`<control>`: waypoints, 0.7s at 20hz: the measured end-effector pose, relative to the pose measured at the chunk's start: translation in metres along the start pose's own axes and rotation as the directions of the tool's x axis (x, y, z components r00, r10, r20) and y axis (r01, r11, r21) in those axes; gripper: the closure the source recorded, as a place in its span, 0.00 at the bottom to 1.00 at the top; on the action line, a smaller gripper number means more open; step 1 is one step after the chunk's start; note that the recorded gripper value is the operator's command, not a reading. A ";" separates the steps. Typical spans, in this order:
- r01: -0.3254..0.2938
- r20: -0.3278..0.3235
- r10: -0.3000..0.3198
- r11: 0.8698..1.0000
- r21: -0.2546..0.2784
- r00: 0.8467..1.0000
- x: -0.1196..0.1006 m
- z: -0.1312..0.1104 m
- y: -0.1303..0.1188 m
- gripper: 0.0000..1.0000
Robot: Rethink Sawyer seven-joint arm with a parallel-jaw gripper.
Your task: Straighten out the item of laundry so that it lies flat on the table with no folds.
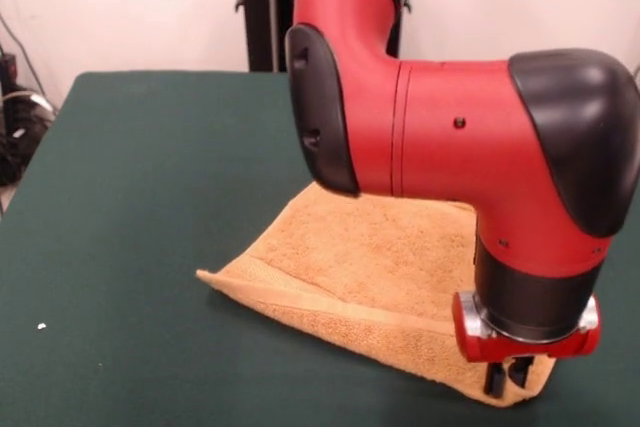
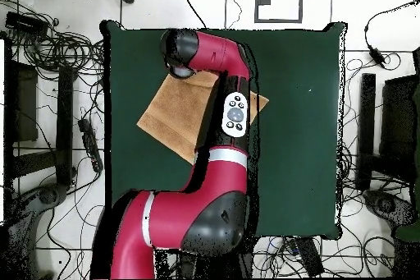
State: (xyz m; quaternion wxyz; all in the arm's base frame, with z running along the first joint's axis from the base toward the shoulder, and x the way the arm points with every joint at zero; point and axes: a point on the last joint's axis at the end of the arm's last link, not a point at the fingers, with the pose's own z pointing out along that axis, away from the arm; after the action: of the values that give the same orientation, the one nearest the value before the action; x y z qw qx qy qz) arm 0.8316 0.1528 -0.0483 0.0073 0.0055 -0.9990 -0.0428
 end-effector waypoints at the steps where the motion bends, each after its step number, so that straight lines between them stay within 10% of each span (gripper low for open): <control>1: 0.000 -0.008 0.000 1.000 -0.008 1.000 -0.001 0.000 -0.001 1.00; 14: -0.074 -0.190 0.036 0.977 -0.198 0.981 0.000 0.002 -0.020 1.00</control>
State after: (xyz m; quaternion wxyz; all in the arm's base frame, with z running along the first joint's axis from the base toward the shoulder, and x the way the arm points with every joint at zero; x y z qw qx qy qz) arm 0.8323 0.1331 -0.0515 0.1019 -0.0190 -0.9841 -0.1442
